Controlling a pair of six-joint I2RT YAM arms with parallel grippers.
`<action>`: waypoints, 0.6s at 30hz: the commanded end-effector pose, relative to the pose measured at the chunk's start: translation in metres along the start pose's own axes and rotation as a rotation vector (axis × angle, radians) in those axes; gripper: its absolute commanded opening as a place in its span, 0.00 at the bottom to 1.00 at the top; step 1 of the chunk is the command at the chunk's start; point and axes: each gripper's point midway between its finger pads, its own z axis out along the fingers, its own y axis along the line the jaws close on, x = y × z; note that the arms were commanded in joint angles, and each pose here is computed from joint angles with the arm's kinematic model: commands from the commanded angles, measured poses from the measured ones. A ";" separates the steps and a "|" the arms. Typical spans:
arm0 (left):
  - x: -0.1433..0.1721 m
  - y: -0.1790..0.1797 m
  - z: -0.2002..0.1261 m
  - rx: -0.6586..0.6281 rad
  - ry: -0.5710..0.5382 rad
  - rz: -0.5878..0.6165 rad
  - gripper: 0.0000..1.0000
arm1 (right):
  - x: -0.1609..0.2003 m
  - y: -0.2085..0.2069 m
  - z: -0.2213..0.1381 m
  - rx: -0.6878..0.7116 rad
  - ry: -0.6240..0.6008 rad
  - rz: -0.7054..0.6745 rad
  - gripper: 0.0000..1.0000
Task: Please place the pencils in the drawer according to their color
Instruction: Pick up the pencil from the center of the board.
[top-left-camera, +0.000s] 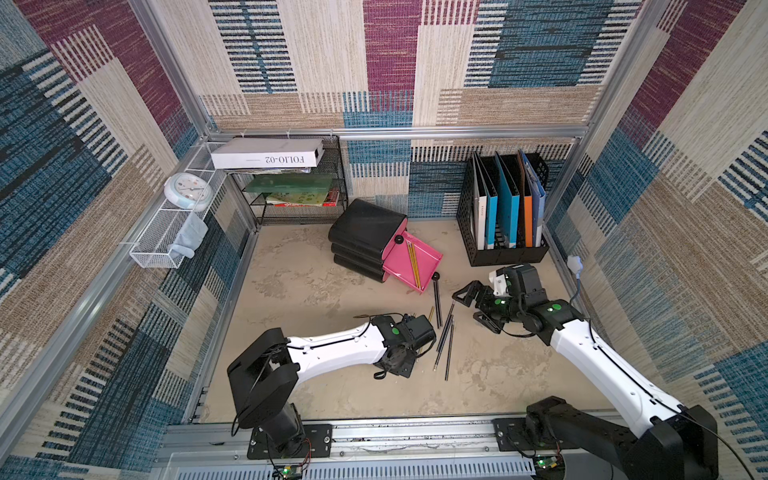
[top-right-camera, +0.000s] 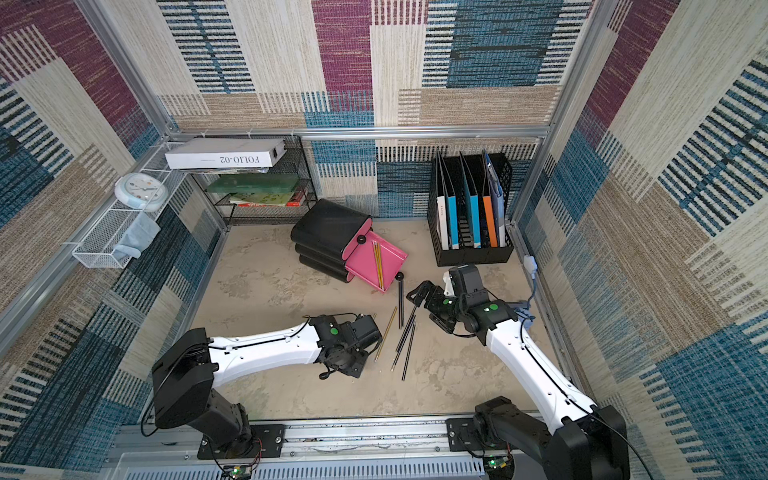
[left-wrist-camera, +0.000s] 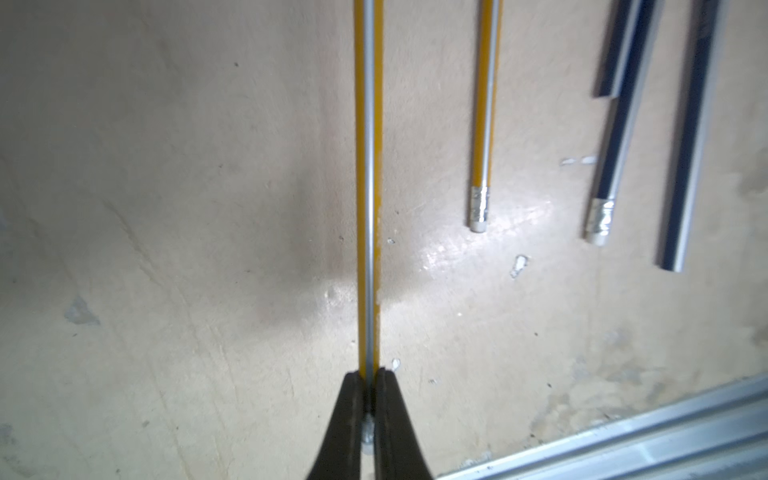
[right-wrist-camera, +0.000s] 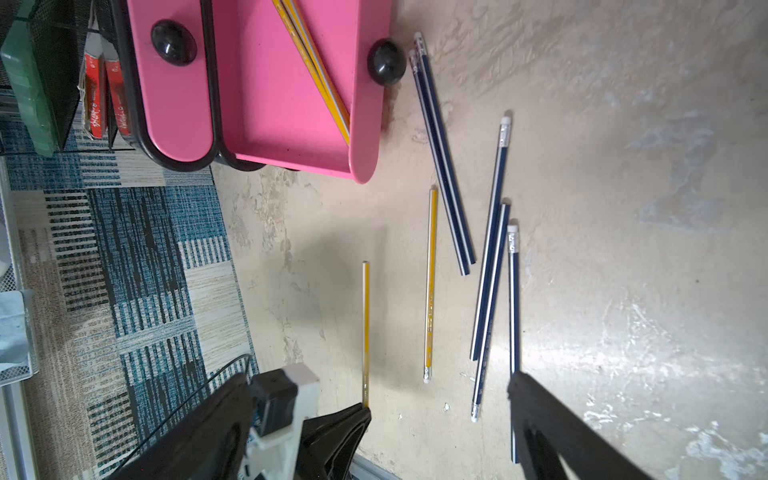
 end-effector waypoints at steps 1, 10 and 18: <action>-0.010 -0.002 -0.022 0.028 -0.035 -0.035 0.00 | -0.002 0.006 0.003 -0.024 -0.001 -0.010 0.99; -0.089 -0.026 -0.073 0.223 -0.192 -0.267 0.00 | -0.009 0.014 0.010 -0.040 0.008 -0.021 0.99; -0.164 -0.043 -0.084 0.327 -0.237 -0.489 0.00 | -0.016 0.020 0.011 -0.042 0.000 -0.026 0.99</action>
